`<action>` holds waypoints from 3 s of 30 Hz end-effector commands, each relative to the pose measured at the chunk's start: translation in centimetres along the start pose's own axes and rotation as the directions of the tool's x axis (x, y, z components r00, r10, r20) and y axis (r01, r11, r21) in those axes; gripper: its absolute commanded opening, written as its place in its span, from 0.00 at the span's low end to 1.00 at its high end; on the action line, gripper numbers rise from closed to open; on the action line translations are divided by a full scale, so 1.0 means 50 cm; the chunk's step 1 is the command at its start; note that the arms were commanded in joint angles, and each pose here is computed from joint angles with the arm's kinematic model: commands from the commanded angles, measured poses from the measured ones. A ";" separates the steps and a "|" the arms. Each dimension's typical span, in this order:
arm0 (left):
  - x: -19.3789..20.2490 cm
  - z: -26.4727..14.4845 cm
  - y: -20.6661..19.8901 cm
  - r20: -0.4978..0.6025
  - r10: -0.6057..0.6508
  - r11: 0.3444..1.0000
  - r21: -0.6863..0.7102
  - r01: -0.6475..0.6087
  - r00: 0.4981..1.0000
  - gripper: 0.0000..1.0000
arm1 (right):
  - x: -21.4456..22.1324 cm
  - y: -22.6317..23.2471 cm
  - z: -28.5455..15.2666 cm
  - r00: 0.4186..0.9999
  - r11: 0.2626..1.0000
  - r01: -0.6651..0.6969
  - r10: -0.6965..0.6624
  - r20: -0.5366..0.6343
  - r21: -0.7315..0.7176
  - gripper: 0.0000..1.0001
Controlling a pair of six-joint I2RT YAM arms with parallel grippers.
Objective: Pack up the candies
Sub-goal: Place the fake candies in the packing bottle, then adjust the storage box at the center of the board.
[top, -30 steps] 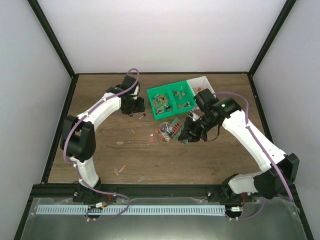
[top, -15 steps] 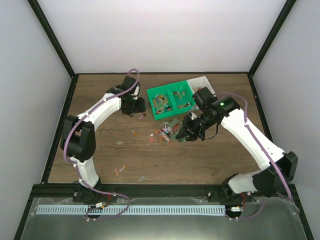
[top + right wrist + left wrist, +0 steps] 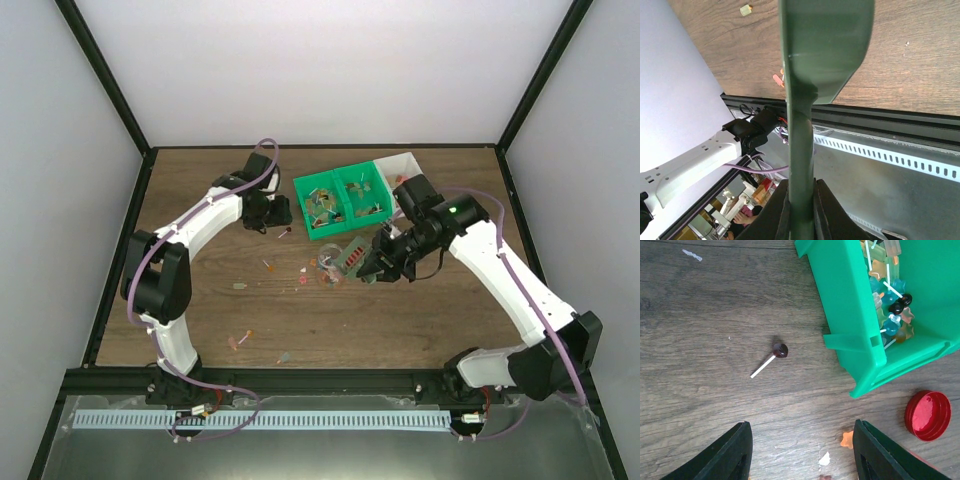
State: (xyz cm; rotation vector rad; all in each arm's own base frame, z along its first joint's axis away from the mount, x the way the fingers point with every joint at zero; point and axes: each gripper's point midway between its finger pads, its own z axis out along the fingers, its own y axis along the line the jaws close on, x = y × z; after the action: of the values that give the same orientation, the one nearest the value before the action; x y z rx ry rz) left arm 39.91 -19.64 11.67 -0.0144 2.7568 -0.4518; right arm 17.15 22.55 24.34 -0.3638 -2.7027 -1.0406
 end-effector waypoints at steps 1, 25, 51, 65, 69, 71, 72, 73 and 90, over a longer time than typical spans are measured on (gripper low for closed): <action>-0.008 -0.017 -0.009 0.021 0.012 0.999 0.030 -0.013 1.000 0.57 | -0.001 0.011 -0.024 1.000 0.999 0.008 -0.007 0.023 -0.033 0.01; -0.254 0.087 -0.061 0.207 0.279 0.960 -0.021 -0.280 0.938 1.00 | -0.152 0.052 -0.076 0.974 0.949 0.176 -0.130 0.187 -0.261 0.01; -0.341 0.209 -0.088 0.287 0.570 0.812 -0.054 -0.581 0.770 0.49 | -0.327 -0.015 -0.084 0.965 0.928 0.240 -0.196 0.173 -0.286 0.01; -0.215 0.211 -0.089 0.127 0.589 0.803 0.016 -0.596 0.798 0.47 | -0.303 -0.041 -0.065 0.971 0.931 0.211 -0.163 0.176 -0.298 0.01; -0.178 0.199 -0.084 0.121 0.584 0.809 -0.002 -0.588 0.802 0.47 | -0.299 -0.038 -0.070 0.968 0.930 0.215 -0.164 0.188 -0.298 0.01; -0.160 0.191 -0.082 0.112 0.579 0.813 0.001 -0.583 0.808 0.47 | -0.297 -0.035 -0.073 0.968 0.928 0.217 -0.164 0.192 -0.303 0.01; -0.151 0.187 -0.081 0.106 0.577 0.815 0.004 -0.580 0.810 0.47 | -0.296 -0.034 -0.075 0.967 0.927 0.218 -0.164 0.195 -0.304 0.01; -0.140 0.184 -0.081 0.099 0.577 0.815 0.006 -0.580 0.811 0.47 | -0.295 -0.032 -0.077 0.966 0.926 0.220 -0.164 0.198 -0.306 0.01; 0.017 0.142 -0.077 0.020 0.467 0.876 0.123 -0.466 0.884 0.45 | -0.258 -0.031 -0.089 0.960 0.917 0.219 -0.142 0.241 -0.333 0.01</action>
State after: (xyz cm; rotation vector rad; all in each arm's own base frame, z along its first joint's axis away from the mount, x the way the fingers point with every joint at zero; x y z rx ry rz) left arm 42.97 -24.30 5.39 0.7240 2.5993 -0.3833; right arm 29.92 16.48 21.60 -0.3085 -2.7548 -1.5825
